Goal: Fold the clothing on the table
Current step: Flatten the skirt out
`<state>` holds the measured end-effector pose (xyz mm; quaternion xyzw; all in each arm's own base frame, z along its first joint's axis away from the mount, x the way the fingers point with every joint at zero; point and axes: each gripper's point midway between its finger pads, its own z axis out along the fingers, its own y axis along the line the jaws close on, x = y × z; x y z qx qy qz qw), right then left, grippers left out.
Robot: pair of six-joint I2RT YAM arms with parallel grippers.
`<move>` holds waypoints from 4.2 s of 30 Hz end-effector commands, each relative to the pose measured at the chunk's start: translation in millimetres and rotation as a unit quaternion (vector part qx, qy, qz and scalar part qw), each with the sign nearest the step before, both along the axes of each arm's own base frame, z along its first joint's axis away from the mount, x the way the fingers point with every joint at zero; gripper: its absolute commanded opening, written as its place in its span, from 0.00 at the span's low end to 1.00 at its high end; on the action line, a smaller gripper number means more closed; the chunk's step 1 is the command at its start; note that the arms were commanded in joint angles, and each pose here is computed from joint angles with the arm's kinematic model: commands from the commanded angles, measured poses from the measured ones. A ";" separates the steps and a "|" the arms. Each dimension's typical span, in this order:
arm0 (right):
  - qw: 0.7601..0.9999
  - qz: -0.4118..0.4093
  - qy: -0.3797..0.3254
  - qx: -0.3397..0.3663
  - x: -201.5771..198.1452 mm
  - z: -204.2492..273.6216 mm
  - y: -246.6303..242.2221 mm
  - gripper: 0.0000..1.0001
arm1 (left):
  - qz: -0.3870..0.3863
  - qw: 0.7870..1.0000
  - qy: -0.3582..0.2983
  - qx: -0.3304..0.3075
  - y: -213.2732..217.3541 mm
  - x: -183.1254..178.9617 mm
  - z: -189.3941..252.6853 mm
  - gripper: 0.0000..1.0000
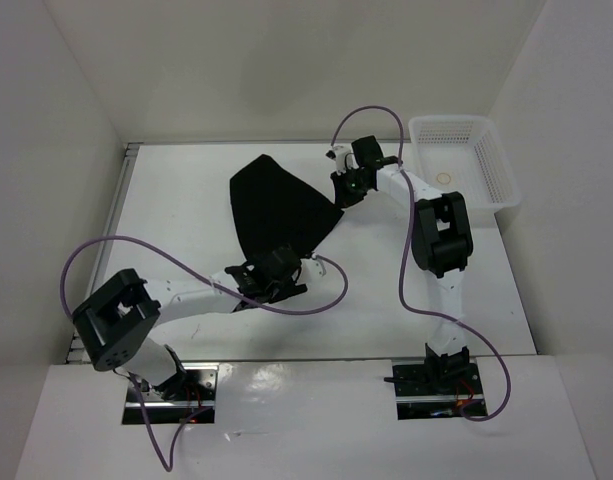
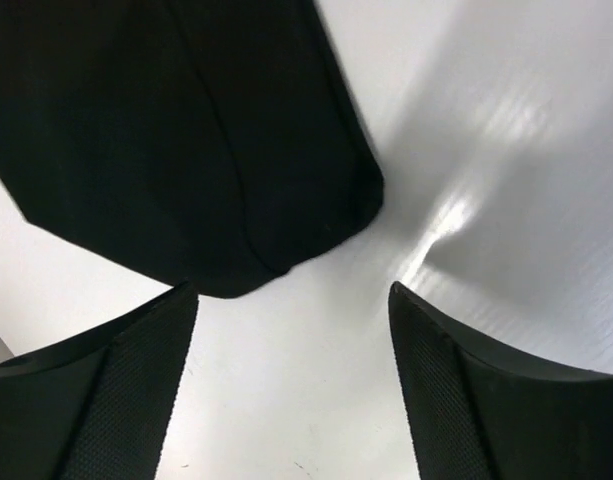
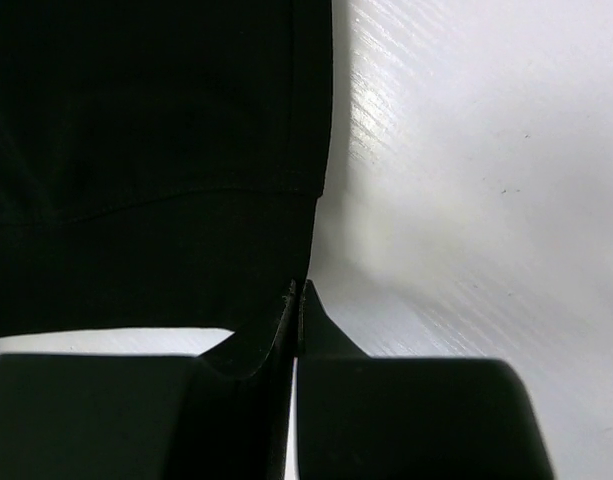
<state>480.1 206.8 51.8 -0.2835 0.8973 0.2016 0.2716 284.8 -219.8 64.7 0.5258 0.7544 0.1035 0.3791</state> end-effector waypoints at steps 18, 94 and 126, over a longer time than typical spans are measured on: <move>1.000 0.007 0.012 -0.001 -9.0 -0.3 1.8 0.00 | -0.049 0.999 -0.018 0.011 -15.5 8.8 -37.2 0.78; 0.989 0.033 -0.093 0.106 23.5 150.7 48.7 0.00 | -0.030 0.972 -0.062 -0.223 46.1 -26.9 181.4 0.33; 0.982 -0.040 -0.098 0.154 30.7 168.3 17.2 0.00 | 0.147 0.889 0.236 -0.363 -77.3 97.4 54.7 0.99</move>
